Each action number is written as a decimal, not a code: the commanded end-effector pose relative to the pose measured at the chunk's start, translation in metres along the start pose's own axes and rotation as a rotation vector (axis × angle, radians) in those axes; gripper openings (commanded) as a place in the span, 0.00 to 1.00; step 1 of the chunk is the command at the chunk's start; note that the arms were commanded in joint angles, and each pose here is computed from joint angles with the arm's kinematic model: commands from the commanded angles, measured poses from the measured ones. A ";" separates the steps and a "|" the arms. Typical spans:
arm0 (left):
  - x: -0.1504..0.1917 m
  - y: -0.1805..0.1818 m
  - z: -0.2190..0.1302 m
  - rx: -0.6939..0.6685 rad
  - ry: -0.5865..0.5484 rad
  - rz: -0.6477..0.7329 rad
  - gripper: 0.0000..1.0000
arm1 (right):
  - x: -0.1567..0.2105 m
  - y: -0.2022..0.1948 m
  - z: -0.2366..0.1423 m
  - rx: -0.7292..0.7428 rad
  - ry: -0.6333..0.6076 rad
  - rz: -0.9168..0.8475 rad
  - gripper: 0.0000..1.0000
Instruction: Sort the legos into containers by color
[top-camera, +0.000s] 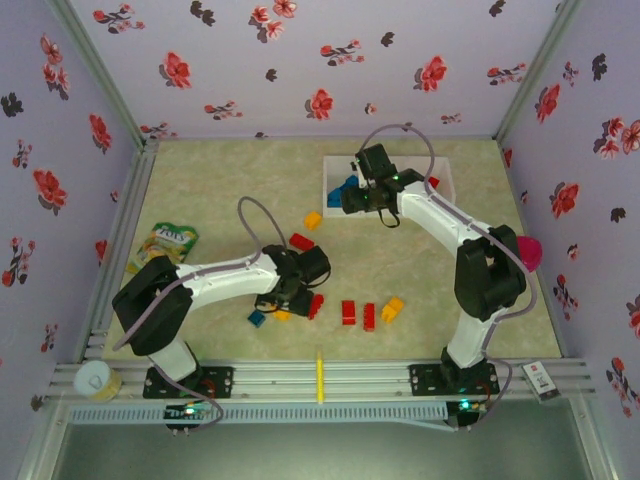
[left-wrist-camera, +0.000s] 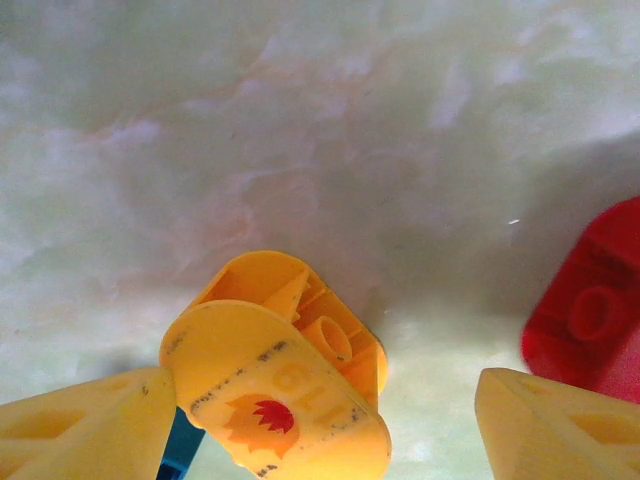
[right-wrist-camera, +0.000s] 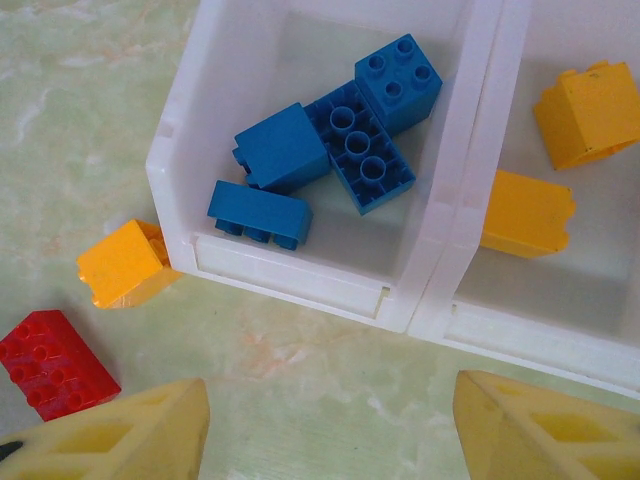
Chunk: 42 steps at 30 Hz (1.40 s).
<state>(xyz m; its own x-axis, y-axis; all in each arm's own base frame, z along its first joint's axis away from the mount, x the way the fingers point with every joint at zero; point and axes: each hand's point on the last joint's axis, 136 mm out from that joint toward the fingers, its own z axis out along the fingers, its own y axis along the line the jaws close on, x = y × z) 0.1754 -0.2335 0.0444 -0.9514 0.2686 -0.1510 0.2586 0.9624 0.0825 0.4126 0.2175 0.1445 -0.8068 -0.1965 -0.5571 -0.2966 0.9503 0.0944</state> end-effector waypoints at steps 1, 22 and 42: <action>-0.020 -0.011 -0.016 0.044 -0.089 0.021 0.79 | -0.004 -0.002 -0.013 0.015 -0.031 0.010 0.66; -0.007 0.011 -0.002 -0.055 -0.007 -0.128 0.79 | 0.003 -0.002 -0.012 0.019 -0.018 0.001 0.67; 0.008 0.010 0.027 -0.060 0.063 -0.139 0.54 | 0.007 -0.006 -0.015 0.033 -0.019 0.005 0.67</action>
<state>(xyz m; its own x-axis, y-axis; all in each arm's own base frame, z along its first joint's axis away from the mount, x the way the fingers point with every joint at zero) 0.1768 -0.2239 0.0242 -0.9837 0.1313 -0.1229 0.1175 0.9866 0.1132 0.4040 0.2097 0.1416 -0.8110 -0.1984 -0.5504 -0.2874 0.9545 0.0793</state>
